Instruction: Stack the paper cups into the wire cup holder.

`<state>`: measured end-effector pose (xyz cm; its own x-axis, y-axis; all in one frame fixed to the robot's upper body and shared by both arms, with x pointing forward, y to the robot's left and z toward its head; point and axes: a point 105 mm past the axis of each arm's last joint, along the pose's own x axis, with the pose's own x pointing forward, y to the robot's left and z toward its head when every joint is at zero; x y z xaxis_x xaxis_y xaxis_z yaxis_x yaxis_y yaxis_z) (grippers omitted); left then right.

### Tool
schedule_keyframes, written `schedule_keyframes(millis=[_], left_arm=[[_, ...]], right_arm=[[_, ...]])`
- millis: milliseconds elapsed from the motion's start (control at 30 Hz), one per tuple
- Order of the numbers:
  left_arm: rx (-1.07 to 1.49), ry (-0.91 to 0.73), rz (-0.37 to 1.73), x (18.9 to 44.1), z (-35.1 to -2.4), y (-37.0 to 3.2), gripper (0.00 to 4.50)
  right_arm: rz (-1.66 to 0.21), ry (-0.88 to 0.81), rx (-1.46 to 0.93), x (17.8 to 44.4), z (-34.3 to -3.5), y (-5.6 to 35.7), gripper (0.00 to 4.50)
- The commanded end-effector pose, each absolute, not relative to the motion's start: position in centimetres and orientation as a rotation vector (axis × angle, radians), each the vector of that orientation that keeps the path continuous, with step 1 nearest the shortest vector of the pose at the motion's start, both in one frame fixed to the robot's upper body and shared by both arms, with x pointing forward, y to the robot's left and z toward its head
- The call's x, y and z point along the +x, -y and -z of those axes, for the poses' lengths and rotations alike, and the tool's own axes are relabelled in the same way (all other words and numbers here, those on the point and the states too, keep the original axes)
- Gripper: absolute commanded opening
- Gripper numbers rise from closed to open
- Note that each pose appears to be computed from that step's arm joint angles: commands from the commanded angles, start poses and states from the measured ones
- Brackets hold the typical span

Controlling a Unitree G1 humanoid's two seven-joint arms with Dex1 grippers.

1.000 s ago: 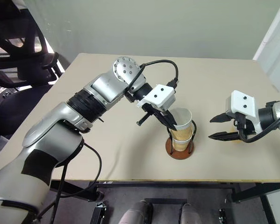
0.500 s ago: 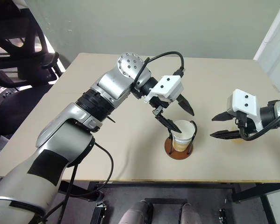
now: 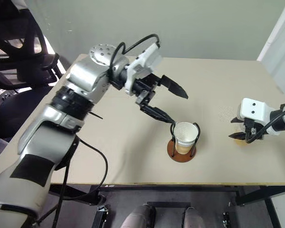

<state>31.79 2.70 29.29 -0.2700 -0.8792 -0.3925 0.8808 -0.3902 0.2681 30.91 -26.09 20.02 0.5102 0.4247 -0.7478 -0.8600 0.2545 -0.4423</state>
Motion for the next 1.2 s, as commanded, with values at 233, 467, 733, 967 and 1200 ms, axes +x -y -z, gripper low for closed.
schedule_keyframes(millis=[233,467,733,967,1200], left_arm=[[0.524,0.009,1.808,31.6,-30.8,-6.5,4.44],[0.499,0.007,1.754,32.0,-30.5,-7.7,4.44],[0.503,-0.009,1.695,32.6,-29.8,-8.9,4.50],[0.514,-0.046,1.628,33.5,-29.0,-10.6,4.50],[0.511,-0.091,1.595,33.9,-28.2,-11.7,4.50]], right_arm=[[-0.873,-0.613,-1.081,32.6,-19.4,29.0,2.67],[-0.881,-0.659,-1.099,33.1,-18.5,29.7,2.67],[-0.956,-0.709,-1.107,32.2,-18.0,29.2,0.81],[-1.013,-0.688,-1.094,31.3,-18.6,28.0,0.03],[-1.041,-0.597,-1.105,30.2,-21.6,26.0,0.03]])
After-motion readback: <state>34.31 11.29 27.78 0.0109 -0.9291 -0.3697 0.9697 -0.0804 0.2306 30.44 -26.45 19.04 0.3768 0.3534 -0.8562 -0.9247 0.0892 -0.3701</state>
